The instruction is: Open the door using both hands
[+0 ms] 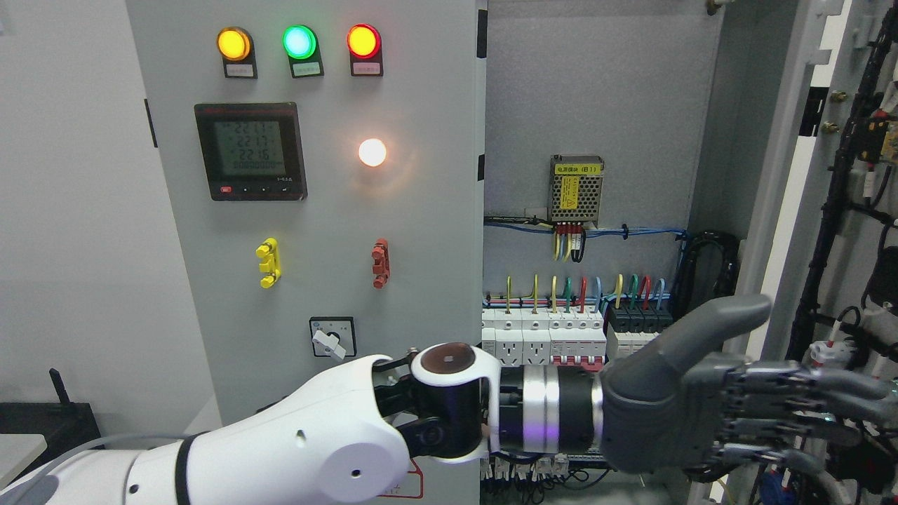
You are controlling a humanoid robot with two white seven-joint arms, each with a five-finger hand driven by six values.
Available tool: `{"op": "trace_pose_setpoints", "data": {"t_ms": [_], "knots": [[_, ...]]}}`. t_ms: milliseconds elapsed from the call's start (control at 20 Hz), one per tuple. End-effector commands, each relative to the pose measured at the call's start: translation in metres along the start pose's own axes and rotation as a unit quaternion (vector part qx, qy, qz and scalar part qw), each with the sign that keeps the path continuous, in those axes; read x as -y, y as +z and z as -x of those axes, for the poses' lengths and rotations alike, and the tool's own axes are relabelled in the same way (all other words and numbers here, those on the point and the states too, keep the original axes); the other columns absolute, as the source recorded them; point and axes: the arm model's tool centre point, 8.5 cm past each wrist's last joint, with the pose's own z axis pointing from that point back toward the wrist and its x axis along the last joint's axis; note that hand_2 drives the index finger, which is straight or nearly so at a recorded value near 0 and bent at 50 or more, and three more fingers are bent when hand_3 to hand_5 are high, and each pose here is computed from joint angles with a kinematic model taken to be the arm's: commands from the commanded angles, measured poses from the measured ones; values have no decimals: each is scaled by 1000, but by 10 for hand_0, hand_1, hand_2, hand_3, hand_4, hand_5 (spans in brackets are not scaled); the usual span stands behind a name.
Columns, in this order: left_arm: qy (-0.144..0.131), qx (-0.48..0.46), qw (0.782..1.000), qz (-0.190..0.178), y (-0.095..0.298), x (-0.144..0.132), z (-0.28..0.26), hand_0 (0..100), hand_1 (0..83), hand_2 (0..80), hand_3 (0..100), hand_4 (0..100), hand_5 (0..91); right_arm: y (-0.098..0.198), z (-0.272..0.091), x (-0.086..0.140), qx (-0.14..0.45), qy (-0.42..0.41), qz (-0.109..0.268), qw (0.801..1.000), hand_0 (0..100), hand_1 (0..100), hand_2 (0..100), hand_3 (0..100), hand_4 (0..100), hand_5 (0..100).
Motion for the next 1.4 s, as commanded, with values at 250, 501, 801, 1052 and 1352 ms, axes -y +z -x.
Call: {"op": "trace_pose_setpoints", "data": {"t_ms": [250,501,801,1052,1352], "knots": [[-7,7,979,-202,234,11,71,0,0,0,0,0,0,0,0,-1,0,2,0,1000,383,0,0,0,0,0],[43,-13,960,-277,294,30,115,0,0,0,0,0,0,0,0,0,0,2,0,1000,383,0,0,0,0,0],[51,-72,929,-358,345,63,171,0,0,0,0,0,0,0,1,0,-1,1,0,1000,383,0,0,0,0,0],[75,-134,902,-403,375,96,219,0,0,0,0,0,0,0,0,-1,0,2,0,1000,383,0,0,0,0,0],[120,-213,856,-456,414,156,282,0,0,0,0,0,0,0,0,-1,-1,1,0,1000,383,0,0,0,0,0]]}}
